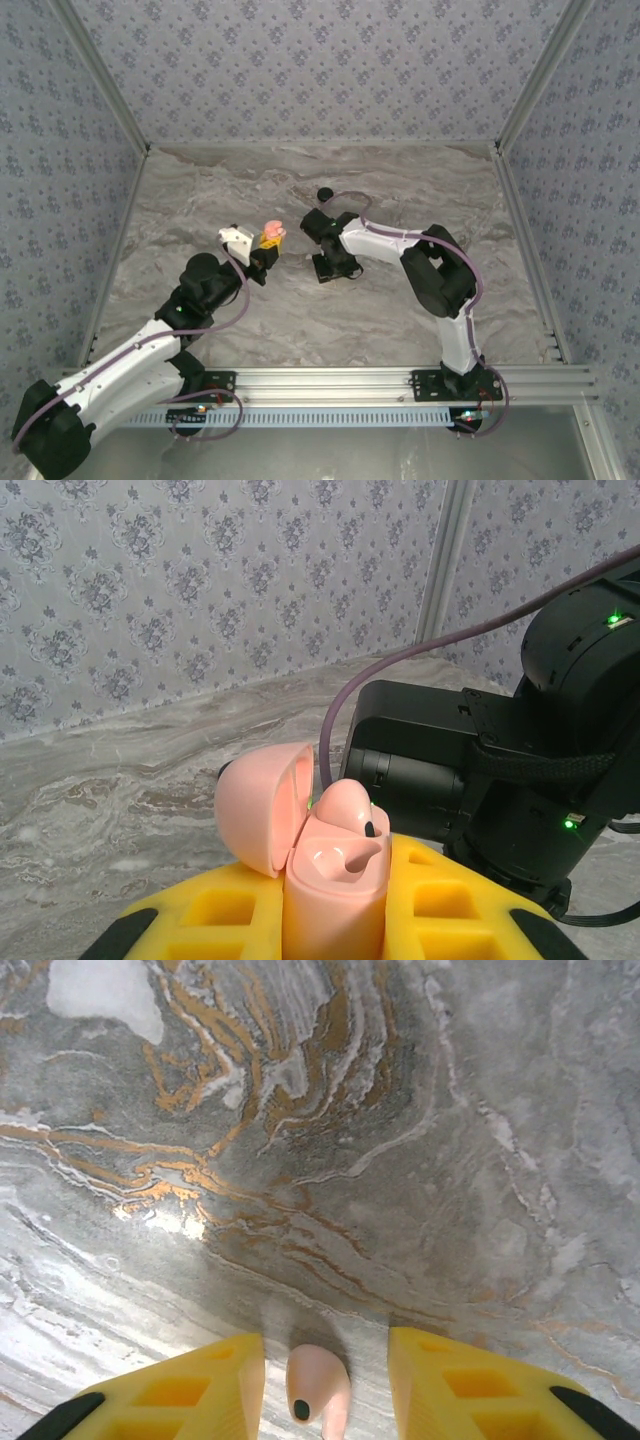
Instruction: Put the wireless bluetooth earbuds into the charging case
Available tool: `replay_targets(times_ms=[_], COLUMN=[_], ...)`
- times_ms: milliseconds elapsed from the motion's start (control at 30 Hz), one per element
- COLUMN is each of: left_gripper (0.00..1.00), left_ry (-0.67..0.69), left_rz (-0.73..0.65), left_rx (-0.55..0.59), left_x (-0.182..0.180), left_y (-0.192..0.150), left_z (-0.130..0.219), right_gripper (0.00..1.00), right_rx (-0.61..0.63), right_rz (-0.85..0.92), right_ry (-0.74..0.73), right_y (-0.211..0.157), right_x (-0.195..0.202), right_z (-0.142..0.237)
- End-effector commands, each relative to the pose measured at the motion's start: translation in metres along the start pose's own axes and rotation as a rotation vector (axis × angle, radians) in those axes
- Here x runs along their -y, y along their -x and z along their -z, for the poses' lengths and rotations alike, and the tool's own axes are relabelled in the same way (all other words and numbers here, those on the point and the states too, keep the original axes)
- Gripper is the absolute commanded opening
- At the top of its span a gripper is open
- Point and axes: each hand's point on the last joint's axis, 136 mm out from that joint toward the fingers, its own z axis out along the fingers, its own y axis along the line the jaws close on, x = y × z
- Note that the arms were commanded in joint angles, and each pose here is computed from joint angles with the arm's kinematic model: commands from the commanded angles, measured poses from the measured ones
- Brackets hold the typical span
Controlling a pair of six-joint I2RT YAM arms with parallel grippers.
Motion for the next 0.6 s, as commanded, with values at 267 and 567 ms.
replay_targets(times_ms=[267, 567], left_gripper=[0.06, 0.06], left_ry=[0.0, -0.002], left_rz=[0.005, 0.005], left_rx=[0.034, 0.033], left_x=[0.001, 0.001], left_y=[0.009, 0.009], left_z=[0.003, 0.003], right_gripper=[0.33, 0.31], right_rx=[-0.04, -0.046], right_rz=[0.003, -0.01], right_ry=[-0.065, -0.101], right_y=[-0.011, -0.009], right_x=[0.001, 0.007], right_z=[-0.001, -0.011])
